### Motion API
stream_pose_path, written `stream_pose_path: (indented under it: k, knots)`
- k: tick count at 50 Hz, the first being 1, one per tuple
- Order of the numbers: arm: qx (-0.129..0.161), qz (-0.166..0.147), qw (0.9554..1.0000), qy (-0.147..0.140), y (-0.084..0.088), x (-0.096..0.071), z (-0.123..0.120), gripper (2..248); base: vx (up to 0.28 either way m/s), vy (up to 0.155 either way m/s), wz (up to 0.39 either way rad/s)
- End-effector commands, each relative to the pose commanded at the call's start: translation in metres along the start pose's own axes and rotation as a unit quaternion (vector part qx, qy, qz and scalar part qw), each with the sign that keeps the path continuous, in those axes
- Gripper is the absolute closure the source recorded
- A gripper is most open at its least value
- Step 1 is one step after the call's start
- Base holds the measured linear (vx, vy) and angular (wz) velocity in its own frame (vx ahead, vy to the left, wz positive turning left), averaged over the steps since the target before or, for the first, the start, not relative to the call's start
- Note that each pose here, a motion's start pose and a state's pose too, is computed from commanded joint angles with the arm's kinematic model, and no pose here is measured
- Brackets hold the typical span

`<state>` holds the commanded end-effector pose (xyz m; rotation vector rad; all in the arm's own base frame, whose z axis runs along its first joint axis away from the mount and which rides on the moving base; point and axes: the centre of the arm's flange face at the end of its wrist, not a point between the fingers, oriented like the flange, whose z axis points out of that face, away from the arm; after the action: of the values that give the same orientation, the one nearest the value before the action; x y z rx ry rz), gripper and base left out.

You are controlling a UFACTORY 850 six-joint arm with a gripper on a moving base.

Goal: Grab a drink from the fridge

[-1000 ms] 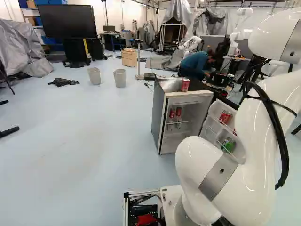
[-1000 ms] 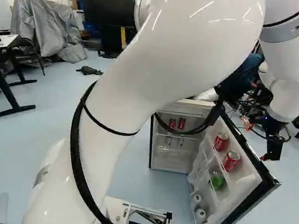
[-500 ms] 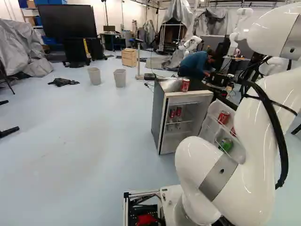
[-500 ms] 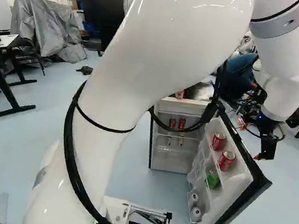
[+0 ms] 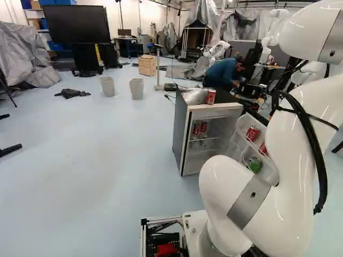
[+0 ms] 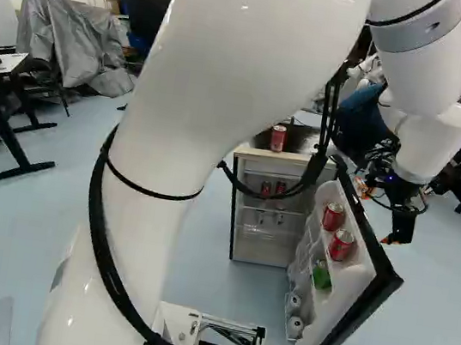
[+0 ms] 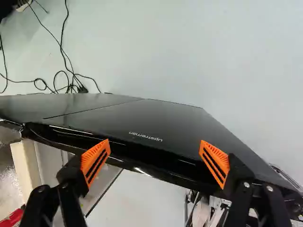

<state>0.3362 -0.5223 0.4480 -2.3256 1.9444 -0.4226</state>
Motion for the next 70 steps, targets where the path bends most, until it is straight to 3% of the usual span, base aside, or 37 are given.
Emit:
stream_pose_path:
  k: [70]
  knots:
    - [-0.003, -0.030, 0.9992, -0.027, -0.018, -0.064, -0.007, 3, 0.000, 0.000, 0.000]
